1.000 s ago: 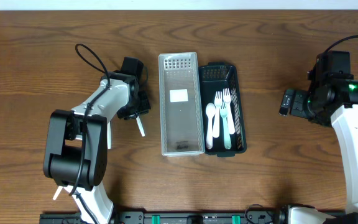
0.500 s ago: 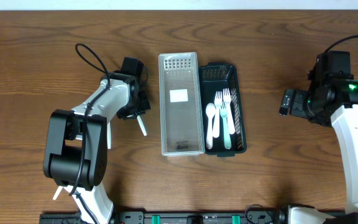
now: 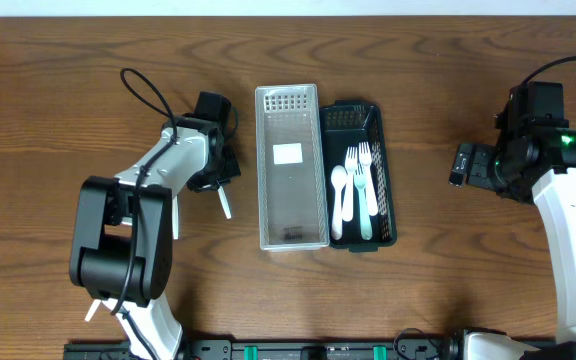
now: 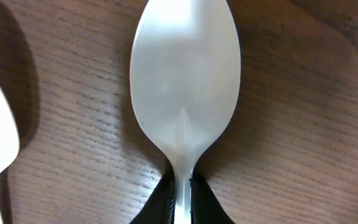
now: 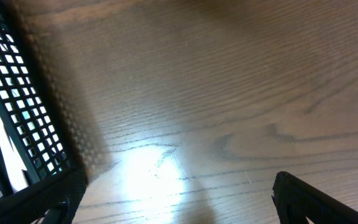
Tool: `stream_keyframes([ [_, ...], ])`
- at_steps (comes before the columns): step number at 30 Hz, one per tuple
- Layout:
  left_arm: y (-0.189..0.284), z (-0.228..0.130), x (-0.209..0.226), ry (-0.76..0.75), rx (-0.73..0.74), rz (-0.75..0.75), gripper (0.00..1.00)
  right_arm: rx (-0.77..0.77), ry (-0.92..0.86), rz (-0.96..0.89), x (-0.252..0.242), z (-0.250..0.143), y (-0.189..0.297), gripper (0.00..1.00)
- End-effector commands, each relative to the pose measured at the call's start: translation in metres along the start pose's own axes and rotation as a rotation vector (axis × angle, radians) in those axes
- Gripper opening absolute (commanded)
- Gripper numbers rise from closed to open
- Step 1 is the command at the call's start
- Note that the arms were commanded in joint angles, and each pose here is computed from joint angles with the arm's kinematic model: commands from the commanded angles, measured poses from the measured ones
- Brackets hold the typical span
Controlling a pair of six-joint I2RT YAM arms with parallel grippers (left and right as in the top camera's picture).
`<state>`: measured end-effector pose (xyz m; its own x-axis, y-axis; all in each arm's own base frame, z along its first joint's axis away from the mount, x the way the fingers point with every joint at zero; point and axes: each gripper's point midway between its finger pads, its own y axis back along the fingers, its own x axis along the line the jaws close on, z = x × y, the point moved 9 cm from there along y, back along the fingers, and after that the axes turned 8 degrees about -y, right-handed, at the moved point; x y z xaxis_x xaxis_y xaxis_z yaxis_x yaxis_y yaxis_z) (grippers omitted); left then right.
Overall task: Pack container
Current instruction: 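Carry the spoon over the clear basket and release it inside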
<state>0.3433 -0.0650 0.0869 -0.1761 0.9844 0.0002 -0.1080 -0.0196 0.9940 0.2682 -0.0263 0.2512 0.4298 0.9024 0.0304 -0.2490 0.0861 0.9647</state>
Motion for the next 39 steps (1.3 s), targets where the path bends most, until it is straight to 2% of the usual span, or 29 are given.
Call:
stream_keyframes([
  [1, 0.024, -0.001, 0.002, -0.031, -0.047, 0.010, 0.06, -0.003, 0.002, 0.002, -0.002, 0.001, 0.000, 0.99],
  [5, 0.075, -0.008, -0.007, -0.099, -0.117, 0.021, 0.06, -0.007, 0.002, 0.004, -0.002, 0.001, 0.000, 0.99],
  [9, 0.135, -0.030, -0.026, -0.194, -0.244, 0.048, 0.06, -0.011, 0.001, 0.006, -0.002, 0.002, 0.000, 0.99],
  [15, 0.179, -0.072, -0.070, -0.328, -0.369, -0.075, 0.06, -0.012, 0.001, 0.018, 0.000, 0.002, 0.000, 0.99],
  [21, 0.169, -0.087, -0.113, -0.407, -0.382, -0.132, 0.06, -0.010, 0.002, 0.022, 0.000, 0.002, 0.000, 0.99],
  [29, 0.099, -0.079, -0.138, -0.383, -0.234, -0.047, 0.06, -0.001, 0.002, 0.023, 0.000, 0.001, 0.000, 0.99],
  [30, 0.093, -0.079, -0.139, -0.387, -0.219, -0.034, 0.07, 0.000, 0.002, 0.026, 0.000, 0.001, 0.000, 0.99],
  [33, 0.080, -0.079, -0.141, -0.428, -0.191, -0.008, 0.22, 0.002, 0.003, 0.029, 0.000, 0.001, 0.000, 0.99],
  [34, 0.079, -0.079, -0.141, -0.449, -0.191, -0.006, 0.24, 0.003, 0.003, 0.029, 0.000, 0.000, 0.000, 0.99],
  [39, 0.102, -0.076, -0.141, -0.567, -0.248, -0.024, 0.48, 0.003, 0.003, 0.029, 0.000, 0.000, 0.000, 0.99],
])
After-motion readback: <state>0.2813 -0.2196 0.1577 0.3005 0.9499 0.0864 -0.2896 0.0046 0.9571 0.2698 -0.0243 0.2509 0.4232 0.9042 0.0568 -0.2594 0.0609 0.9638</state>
